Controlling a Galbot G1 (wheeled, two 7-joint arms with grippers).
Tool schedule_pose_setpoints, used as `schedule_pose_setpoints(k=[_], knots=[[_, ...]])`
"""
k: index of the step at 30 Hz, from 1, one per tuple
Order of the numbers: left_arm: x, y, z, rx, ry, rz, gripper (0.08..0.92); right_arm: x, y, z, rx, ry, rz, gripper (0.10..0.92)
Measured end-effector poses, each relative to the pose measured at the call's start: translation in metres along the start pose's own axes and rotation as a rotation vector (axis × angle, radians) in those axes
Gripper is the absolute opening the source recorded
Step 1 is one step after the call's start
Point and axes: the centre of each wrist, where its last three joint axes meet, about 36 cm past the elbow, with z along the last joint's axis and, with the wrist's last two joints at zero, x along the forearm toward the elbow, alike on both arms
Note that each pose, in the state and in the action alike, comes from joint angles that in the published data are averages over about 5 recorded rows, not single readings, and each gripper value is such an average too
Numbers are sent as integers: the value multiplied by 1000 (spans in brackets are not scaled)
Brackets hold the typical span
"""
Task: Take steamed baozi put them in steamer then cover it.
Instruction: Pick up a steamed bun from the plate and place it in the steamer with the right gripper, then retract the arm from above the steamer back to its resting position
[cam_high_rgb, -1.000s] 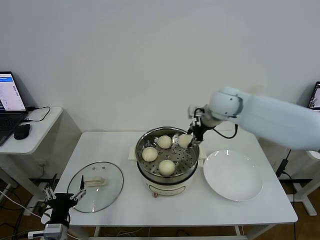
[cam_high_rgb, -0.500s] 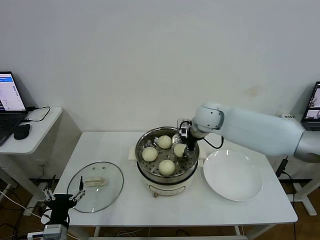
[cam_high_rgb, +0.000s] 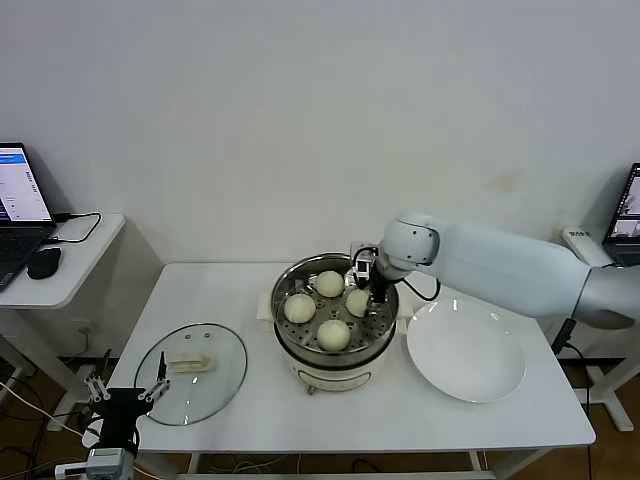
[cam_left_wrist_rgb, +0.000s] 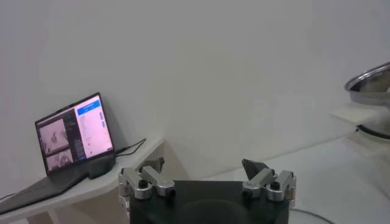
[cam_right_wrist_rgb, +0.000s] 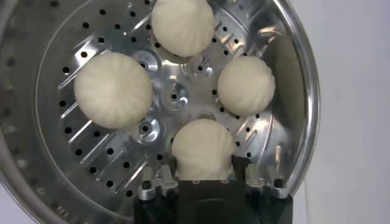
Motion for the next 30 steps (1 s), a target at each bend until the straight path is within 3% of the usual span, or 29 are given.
schedule_pose_setpoints(k=[6, 12, 19, 30], knots=[[-2, -1, -1, 2, -5, 7, 823, 29, 2, 8, -14, -48, 28, 822], [-2, -3, -3, 3, -10, 15, 823, 52, 21, 34, -71, -154, 91, 823], [-1, -6, -1, 7, -6, 19, 823, 58, 64, 85, -204, -352, 244, 822], [2, -19, 4, 34, -6, 32, 823, 22, 126, 151, -405, -705, 574, 823]])
